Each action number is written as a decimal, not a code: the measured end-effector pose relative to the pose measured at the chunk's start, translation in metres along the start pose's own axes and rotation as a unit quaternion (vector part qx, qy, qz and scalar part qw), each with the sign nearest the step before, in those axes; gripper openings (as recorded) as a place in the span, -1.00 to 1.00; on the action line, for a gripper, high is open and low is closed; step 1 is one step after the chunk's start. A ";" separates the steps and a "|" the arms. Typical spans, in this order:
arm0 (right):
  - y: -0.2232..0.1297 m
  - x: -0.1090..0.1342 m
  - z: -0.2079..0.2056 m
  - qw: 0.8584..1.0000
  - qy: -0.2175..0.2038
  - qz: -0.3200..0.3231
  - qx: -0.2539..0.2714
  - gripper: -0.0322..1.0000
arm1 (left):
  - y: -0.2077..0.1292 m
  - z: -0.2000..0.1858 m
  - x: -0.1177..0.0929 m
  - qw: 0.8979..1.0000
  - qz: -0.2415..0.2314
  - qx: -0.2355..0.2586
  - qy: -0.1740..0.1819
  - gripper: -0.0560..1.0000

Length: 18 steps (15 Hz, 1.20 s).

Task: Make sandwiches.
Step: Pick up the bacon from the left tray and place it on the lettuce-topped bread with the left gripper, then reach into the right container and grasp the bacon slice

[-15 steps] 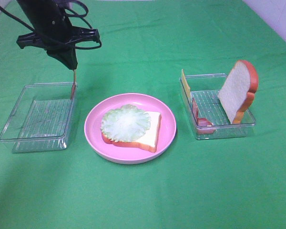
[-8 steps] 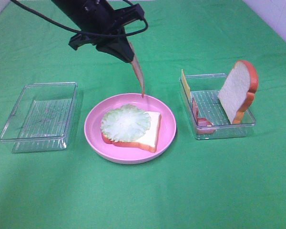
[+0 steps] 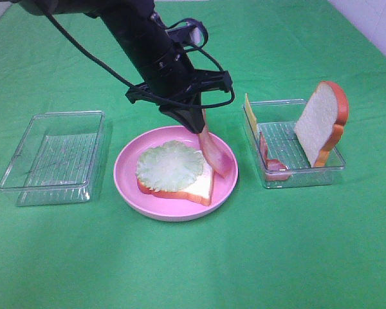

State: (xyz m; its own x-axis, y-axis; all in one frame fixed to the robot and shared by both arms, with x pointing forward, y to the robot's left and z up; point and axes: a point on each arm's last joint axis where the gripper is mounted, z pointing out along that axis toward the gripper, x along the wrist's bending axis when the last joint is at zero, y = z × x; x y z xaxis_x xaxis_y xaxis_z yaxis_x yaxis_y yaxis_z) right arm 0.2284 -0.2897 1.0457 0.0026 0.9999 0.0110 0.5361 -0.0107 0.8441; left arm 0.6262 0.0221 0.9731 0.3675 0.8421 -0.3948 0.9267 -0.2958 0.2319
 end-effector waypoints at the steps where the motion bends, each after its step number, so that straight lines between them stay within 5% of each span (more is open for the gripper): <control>1: 0.000 0.000 0.000 1.000 0.000 0.000 0.000 0.39 | -0.001 0.003 0.006 1.000 -0.002 0.007 0.024 -0.88; 5: 0.000 0.000 0.000 1.000 0.000 0.000 0.000 0.39 | -0.001 0.002 0.019 0.995 0.000 0.011 0.097 -0.88; 10: 0.000 0.000 0.000 1.000 0.000 0.000 0.000 0.39 | -0.003 0.002 0.020 0.994 0.001 0.019 0.104 -0.86; 14: 0.000 0.000 0.000 1.000 0.000 0.000 0.000 0.39 | -0.006 0.002 0.022 0.993 0.002 0.035 0.111 0.13; 16: 0.000 0.000 0.000 1.000 0.000 0.000 0.000 0.39 | -0.008 -0.006 0.021 0.991 0.008 0.044 0.123 0.44; 18: 0.000 0.000 0.000 1.000 0.000 0.000 0.000 0.39 | -0.009 -0.019 0.020 0.989 0.016 0.052 0.139 0.49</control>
State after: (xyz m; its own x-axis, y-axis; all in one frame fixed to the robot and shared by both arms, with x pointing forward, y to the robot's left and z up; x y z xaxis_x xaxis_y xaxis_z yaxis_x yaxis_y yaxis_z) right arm 0.2284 -0.2897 1.0457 0.0026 0.9999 0.0110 0.5361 -0.0107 0.8441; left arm 0.6232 0.0500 0.9800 0.3752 0.9183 -0.1262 0.9230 -0.3576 0.1421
